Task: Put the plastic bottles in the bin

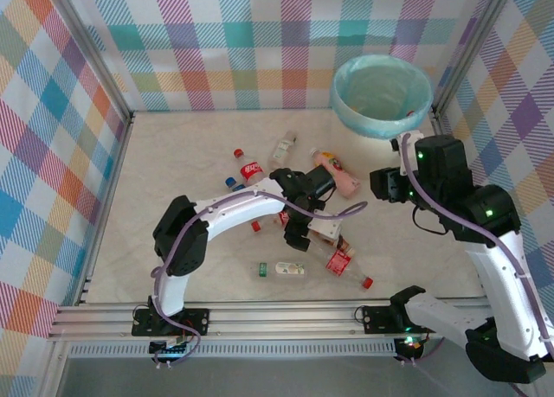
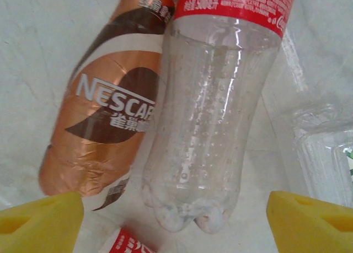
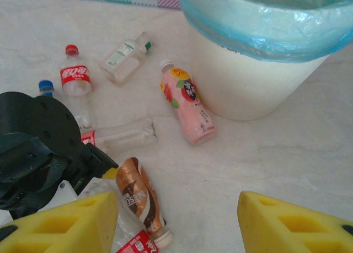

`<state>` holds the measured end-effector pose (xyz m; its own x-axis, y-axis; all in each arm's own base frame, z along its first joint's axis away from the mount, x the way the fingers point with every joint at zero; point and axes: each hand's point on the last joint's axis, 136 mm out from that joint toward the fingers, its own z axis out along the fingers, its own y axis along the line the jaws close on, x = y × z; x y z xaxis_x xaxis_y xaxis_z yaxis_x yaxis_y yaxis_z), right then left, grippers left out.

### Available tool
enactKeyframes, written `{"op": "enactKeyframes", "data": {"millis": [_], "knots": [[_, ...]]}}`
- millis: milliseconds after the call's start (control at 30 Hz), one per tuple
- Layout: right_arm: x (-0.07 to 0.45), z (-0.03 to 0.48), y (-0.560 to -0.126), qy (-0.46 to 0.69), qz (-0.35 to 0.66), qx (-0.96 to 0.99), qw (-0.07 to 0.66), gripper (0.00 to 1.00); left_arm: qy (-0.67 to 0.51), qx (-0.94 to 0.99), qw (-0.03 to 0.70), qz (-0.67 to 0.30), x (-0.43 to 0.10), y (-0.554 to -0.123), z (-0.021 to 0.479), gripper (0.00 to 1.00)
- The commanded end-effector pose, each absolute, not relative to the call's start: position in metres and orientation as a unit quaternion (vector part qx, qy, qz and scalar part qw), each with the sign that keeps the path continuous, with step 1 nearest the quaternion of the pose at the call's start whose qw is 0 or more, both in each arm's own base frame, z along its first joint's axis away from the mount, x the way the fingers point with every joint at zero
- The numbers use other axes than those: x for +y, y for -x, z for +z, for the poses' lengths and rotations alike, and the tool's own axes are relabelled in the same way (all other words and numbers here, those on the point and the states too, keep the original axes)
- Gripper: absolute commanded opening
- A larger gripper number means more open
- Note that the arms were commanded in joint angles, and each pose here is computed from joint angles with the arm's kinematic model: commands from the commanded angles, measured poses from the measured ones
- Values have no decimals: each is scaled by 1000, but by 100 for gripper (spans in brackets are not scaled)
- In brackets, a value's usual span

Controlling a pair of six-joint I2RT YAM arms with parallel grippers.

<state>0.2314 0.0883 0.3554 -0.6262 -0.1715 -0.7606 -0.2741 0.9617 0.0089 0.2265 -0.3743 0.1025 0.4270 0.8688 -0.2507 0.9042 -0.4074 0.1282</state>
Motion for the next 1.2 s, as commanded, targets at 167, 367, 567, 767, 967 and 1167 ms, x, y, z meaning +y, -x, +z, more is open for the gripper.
{"op": "enactKeyframes", "data": {"millis": [167, 367, 567, 767, 967, 1167], "knots": [[87, 335, -240, 143, 34, 913, 381, 63, -855, 506, 86, -78, -378, -215, 90, 84], [82, 332, -246, 139, 23, 915, 377, 64, -860, 500, 72, -73, -385, -213, 77, 80], [77, 327, -249, 137, 13, 918, 373, 65, -862, 498, 59, -81, -385, -209, 70, 71], [76, 322, -252, 135, 12, 920, 368, 65, -861, 501, 39, -73, -379, -208, 58, 61], [75, 320, -255, 133, 9, 922, 363, 65, -860, 506, 40, -57, -380, -215, 49, 67], [73, 321, -256, 130, 8, 922, 365, 66, -860, 507, 39, -46, -382, -220, 41, 69]]}}
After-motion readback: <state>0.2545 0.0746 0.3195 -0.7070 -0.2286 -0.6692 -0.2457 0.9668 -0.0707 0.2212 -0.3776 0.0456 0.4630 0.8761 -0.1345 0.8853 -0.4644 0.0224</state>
